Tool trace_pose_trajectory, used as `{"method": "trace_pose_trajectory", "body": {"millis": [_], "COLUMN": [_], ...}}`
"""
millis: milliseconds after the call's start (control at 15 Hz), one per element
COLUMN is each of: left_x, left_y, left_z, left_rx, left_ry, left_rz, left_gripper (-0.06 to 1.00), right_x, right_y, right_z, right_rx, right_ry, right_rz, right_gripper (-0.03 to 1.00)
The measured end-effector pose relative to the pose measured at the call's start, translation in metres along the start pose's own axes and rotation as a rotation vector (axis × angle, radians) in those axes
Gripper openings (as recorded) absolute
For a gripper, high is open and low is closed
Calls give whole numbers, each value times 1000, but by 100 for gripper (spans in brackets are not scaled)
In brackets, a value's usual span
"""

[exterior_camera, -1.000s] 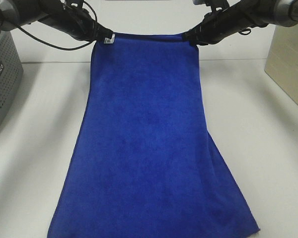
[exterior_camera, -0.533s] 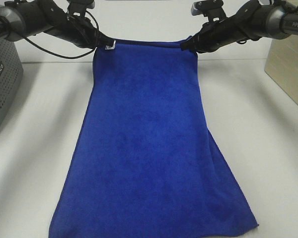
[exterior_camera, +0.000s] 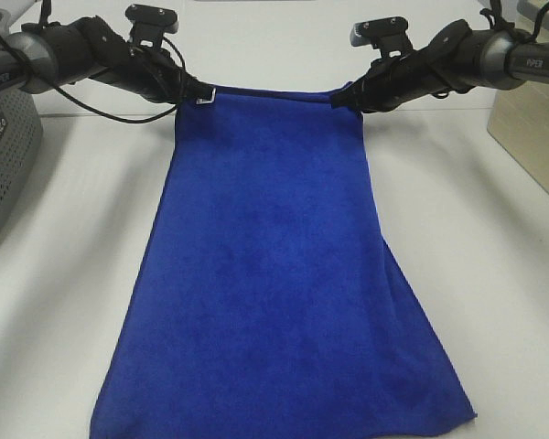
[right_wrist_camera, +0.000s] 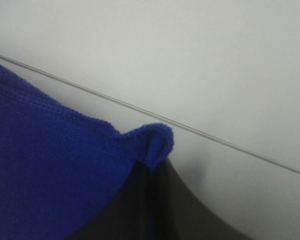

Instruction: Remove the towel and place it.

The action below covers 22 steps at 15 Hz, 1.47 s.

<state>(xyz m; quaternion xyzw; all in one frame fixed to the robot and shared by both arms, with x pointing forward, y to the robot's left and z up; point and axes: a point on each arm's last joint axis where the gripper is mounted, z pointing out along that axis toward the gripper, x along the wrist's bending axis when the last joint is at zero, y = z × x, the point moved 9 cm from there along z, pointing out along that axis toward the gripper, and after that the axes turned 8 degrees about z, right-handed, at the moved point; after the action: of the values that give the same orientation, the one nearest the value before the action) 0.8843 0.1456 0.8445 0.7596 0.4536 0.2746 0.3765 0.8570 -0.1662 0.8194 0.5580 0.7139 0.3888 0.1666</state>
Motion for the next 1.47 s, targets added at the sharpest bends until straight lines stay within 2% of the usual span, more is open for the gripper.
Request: {"method": "trace_pose_trajectory", "body": {"millis": [200,333,400,467,533,600,667,733,867,1133,1333,1400,1467], "left_x": [4,4,6,8,10,13,14,14,12,-4,-17,-19,-15], "left_y": [3,-13,-16,-19,-20,-18,-15,-14,-16,-5,20,27,30], "left_z": [1,12,15,18,19,19,18,18,18,-5,-58,-88,-107], "left_rx": [-25,-11,-14,-19,-26,-42,-55,-62,-48,47,172,260,321], "left_ry": [21,28,40,50,60,73,79,81,66,-40,-164,-180,-158], "left_rz": [3,2,7,6,6,5,-5,-15,-25,-3,-28,-52,-66], "left_gripper": [1,2,3,8,18,32,48,60,71,73,73,74,74], "right_x": [-1,-4,-5,-7,-8,-8,-8,-6,0,22,48,53,54], "right_y": [-6,-4,-2,-1,0,0,0,-2,-5,12,24,27,31], "right_z": [5,6,6,6,5,5,5,5,4,-29,-78,-98,-127], "right_rx": [8,-11,-22,-29,-32,-34,-31,-23,7,72,192,240,310], "right_ry": [5,-11,-19,-26,-25,-25,-22,-12,16,90,161,155,112], "right_rz": [19,25,25,25,34,39,41,46,44,-33,-31,-11,33], "right_gripper": [5,13,21,35,48,61,67,70,72,72,73,74,78]}}
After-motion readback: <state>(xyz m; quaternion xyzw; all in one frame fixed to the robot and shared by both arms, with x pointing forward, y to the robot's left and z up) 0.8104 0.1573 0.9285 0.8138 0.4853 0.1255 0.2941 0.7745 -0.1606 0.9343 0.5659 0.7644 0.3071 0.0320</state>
